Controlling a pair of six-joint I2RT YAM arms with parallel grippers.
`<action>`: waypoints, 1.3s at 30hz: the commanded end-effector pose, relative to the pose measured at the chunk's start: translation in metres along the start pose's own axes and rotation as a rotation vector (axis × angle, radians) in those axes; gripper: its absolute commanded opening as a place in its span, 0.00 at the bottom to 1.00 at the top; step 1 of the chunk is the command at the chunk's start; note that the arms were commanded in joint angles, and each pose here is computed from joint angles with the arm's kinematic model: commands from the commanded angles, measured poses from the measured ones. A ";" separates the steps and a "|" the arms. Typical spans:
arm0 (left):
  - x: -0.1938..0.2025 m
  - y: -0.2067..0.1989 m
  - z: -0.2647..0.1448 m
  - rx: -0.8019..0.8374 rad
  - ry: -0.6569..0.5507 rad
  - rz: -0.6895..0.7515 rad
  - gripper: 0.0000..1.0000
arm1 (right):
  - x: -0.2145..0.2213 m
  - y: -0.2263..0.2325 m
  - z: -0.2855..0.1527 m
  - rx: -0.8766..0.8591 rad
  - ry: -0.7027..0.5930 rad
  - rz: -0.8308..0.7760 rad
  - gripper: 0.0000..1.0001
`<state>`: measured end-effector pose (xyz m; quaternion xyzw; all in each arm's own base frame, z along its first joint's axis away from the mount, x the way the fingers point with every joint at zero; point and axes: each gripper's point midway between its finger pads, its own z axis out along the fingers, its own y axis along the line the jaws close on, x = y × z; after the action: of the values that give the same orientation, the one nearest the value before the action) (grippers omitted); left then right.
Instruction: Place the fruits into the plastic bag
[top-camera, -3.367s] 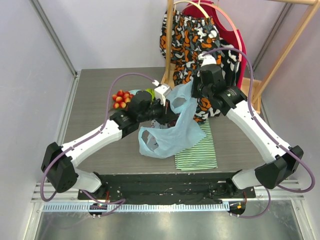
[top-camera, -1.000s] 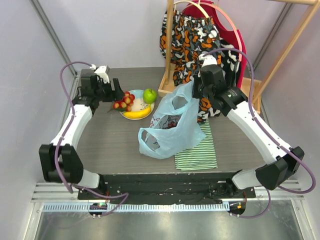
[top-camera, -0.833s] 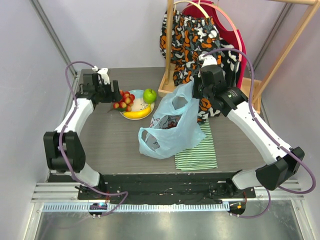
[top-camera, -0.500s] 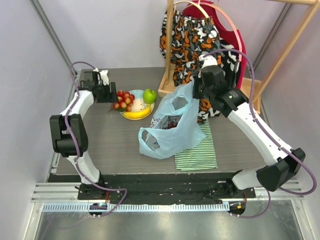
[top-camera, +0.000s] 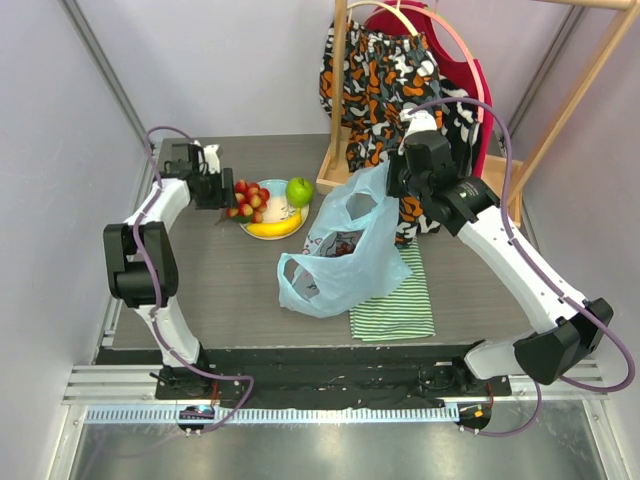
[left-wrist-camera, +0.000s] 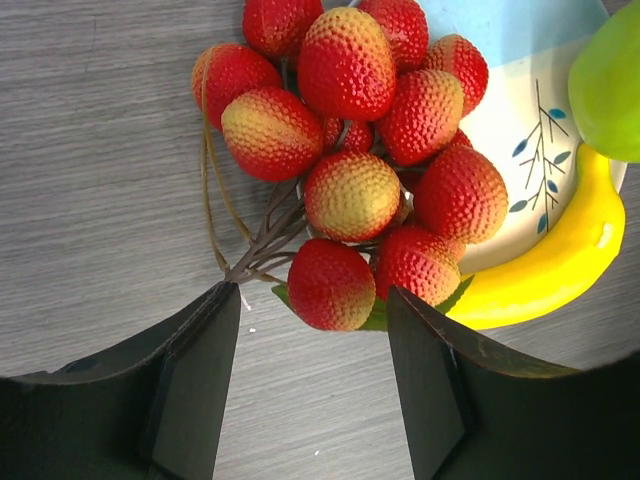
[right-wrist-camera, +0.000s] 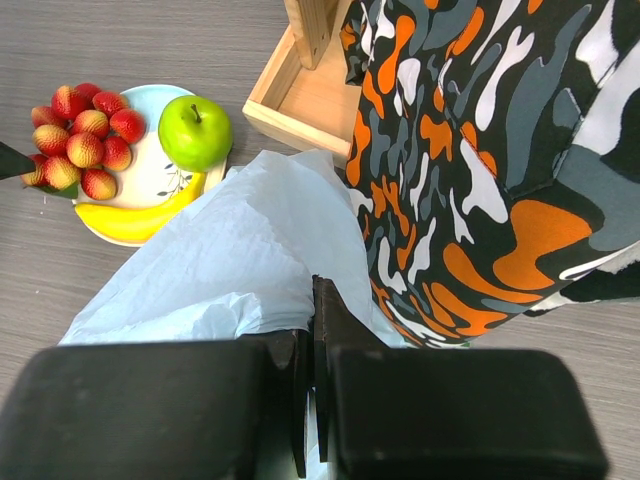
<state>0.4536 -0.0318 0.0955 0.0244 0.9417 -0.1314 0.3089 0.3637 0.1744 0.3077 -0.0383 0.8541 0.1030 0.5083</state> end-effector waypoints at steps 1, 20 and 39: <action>-0.010 -0.002 0.002 0.012 -0.007 -0.015 0.64 | -0.019 -0.001 -0.013 -0.014 -0.071 0.014 0.01; -0.002 0.000 0.015 0.013 0.032 -0.067 0.64 | -0.016 -0.001 -0.013 -0.010 -0.069 0.016 0.01; 0.005 -0.002 0.022 0.026 0.060 -0.099 0.60 | -0.013 -0.002 -0.012 -0.008 -0.064 0.022 0.01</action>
<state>0.4527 -0.0349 0.0671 -0.0131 0.9544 -0.1440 0.2613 0.3604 0.1724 0.2996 -0.0393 0.8582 0.0998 0.5019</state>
